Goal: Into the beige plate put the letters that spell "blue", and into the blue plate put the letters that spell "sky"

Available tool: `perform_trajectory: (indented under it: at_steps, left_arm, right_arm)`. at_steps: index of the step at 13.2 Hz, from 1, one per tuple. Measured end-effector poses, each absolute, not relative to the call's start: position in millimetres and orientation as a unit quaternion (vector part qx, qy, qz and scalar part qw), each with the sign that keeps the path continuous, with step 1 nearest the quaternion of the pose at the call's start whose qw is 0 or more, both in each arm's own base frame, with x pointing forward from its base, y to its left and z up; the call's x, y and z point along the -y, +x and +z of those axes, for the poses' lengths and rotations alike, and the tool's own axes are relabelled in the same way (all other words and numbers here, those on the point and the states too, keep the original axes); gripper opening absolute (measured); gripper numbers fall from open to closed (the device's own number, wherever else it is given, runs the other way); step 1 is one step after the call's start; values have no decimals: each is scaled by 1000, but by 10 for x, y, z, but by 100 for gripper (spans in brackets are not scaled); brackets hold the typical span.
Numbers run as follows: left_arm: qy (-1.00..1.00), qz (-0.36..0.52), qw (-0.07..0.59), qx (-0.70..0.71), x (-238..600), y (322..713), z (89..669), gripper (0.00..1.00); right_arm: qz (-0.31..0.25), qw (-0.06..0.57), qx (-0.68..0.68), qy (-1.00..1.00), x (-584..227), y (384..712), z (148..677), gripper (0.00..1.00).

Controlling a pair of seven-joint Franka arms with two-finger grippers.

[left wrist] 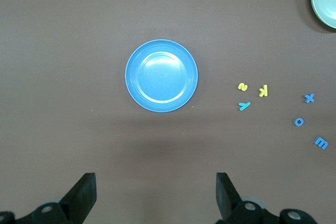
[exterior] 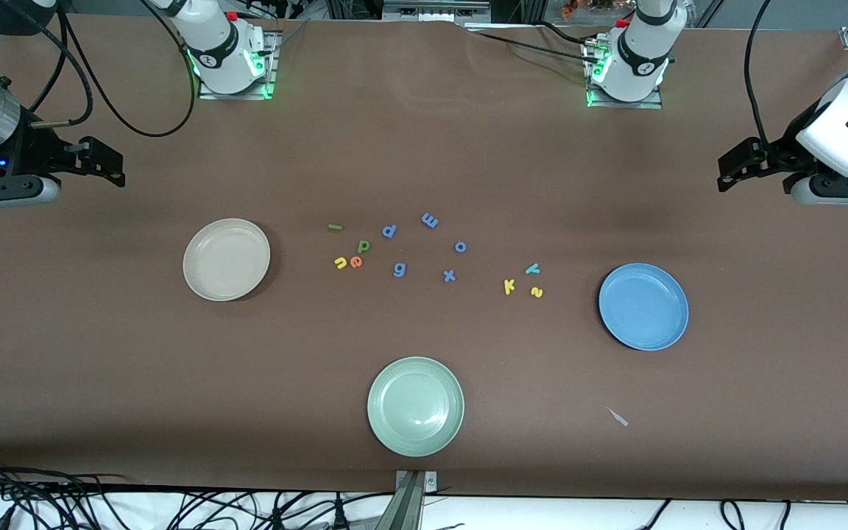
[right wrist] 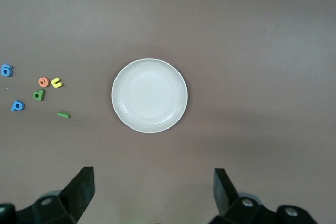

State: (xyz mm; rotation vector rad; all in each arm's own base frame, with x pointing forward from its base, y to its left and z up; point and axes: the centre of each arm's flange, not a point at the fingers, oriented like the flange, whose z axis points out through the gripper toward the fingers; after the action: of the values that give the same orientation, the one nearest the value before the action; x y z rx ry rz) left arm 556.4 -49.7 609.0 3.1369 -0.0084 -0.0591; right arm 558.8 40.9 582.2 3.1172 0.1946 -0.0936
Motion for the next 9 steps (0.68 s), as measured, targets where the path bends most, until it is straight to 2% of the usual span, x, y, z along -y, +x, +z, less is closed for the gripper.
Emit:
perform_trajectory:
  at_steps: [9]
  left_arm:
    - [1000, -19, 2, 3, 497, 5564, 6090, 100]
  right_arm:
    - [-27, 8, -61, 998, -392, 5594, 5843, 100]
